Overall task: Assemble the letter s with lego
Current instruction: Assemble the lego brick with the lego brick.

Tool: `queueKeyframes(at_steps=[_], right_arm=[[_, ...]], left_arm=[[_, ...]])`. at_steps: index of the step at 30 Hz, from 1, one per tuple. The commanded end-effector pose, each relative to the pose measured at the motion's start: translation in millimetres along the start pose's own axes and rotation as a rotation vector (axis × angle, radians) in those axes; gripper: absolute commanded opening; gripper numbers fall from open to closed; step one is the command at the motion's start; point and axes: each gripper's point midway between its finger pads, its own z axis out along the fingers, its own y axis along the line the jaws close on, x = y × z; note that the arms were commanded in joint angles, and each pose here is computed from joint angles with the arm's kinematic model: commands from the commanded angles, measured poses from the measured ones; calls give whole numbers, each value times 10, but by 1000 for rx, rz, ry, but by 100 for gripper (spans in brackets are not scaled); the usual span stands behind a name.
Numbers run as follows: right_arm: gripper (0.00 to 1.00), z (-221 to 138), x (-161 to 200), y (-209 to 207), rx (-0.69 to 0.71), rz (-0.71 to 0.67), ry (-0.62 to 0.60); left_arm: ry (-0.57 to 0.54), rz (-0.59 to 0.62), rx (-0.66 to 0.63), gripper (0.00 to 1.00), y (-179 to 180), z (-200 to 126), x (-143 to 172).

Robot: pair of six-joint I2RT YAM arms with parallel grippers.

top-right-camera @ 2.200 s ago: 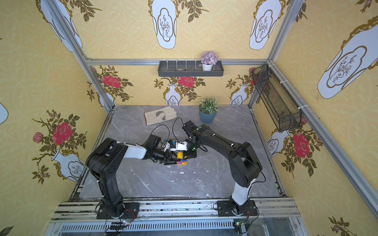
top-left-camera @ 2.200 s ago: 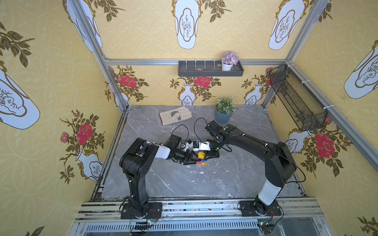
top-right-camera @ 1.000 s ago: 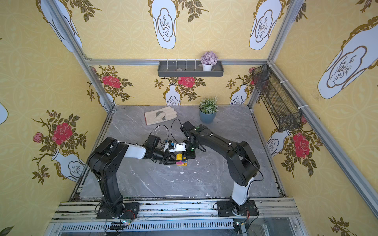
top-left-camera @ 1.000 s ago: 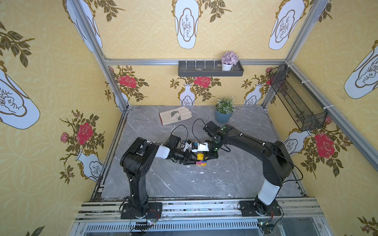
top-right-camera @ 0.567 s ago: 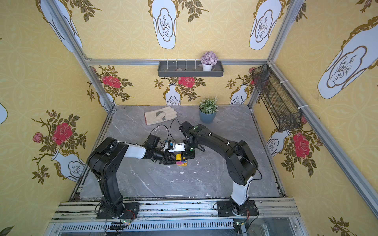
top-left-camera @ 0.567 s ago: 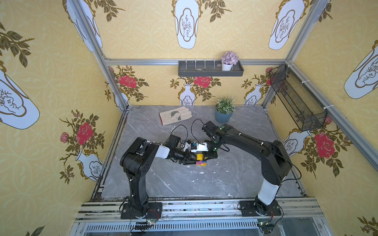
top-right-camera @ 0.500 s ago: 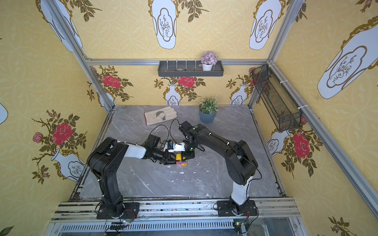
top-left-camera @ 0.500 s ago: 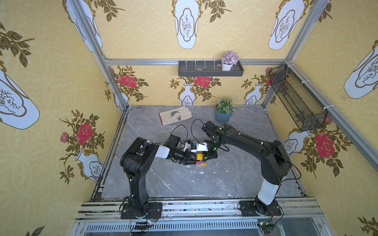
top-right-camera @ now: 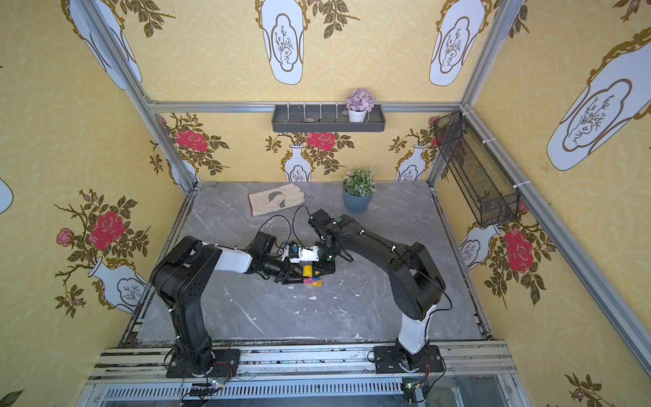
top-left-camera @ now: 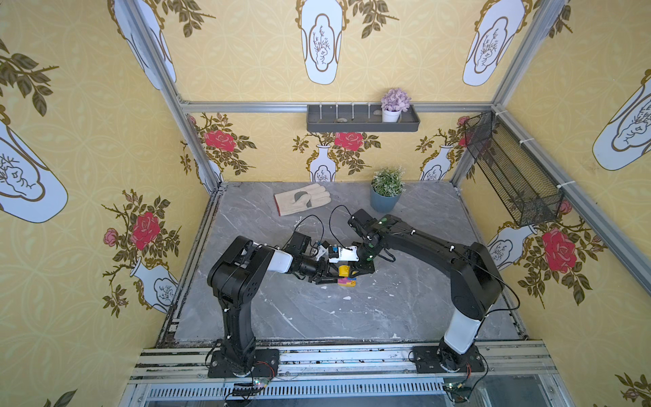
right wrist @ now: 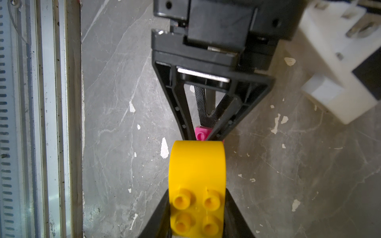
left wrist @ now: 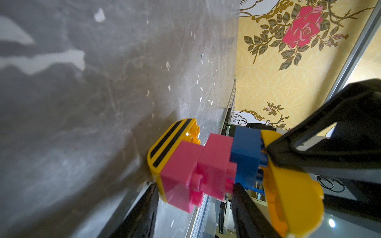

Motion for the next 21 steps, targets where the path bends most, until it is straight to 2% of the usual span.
queueKeyframes(at_steps=[1, 21], right_arm=[[27, 88, -11, -49, 17, 0, -7], [27, 139, 33, -32, 19, -8, 22]], left_arm=[[-23, -87, -206, 55, 473, 14, 90], [-22, -90, -212, 55, 505, 17, 107]])
